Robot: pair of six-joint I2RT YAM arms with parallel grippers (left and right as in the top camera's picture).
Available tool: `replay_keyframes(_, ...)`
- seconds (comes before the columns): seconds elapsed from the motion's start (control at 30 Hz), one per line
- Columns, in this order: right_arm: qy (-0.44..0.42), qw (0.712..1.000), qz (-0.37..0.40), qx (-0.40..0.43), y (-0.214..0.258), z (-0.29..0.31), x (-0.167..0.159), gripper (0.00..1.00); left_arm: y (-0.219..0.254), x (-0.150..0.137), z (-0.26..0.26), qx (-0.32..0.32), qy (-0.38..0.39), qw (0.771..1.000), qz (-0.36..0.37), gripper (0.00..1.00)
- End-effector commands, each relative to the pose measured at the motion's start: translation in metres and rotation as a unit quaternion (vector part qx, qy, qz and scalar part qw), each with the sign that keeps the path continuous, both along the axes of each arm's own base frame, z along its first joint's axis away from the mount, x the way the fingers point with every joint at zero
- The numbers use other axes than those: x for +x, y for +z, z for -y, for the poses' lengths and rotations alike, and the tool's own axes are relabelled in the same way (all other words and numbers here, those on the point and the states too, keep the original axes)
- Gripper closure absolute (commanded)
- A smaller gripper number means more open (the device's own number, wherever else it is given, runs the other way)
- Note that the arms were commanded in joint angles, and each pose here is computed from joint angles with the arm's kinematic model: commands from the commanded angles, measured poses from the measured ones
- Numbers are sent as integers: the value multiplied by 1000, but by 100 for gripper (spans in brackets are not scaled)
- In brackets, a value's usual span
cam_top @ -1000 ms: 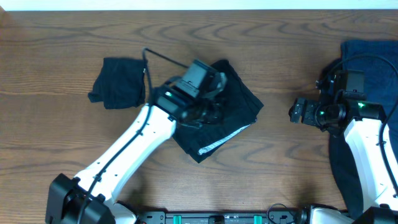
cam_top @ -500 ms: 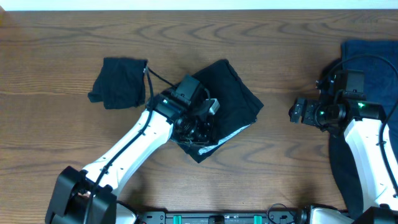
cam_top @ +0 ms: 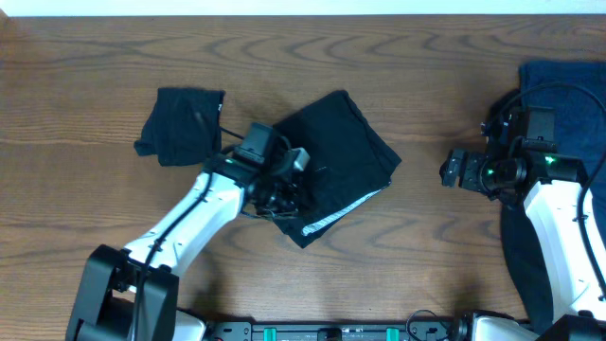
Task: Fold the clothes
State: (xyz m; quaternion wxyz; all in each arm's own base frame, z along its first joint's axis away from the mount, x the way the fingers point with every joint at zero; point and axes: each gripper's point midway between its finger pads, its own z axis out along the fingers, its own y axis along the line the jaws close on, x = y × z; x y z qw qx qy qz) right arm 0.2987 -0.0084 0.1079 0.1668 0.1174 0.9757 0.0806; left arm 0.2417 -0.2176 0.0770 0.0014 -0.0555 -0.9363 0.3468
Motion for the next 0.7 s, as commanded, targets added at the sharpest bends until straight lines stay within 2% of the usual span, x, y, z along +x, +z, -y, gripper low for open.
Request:
replay_keyframes(0.0, 3, 1000, 1, -5, 1, 3, 0, 1, 1, 8, -9, -9, 14, 1000, -1, 94)
replay_keyframes(0.67, 3, 1000, 1, -5, 1, 3, 0, 1, -37, -13, -23, 13, 12, 1000, -11, 94)
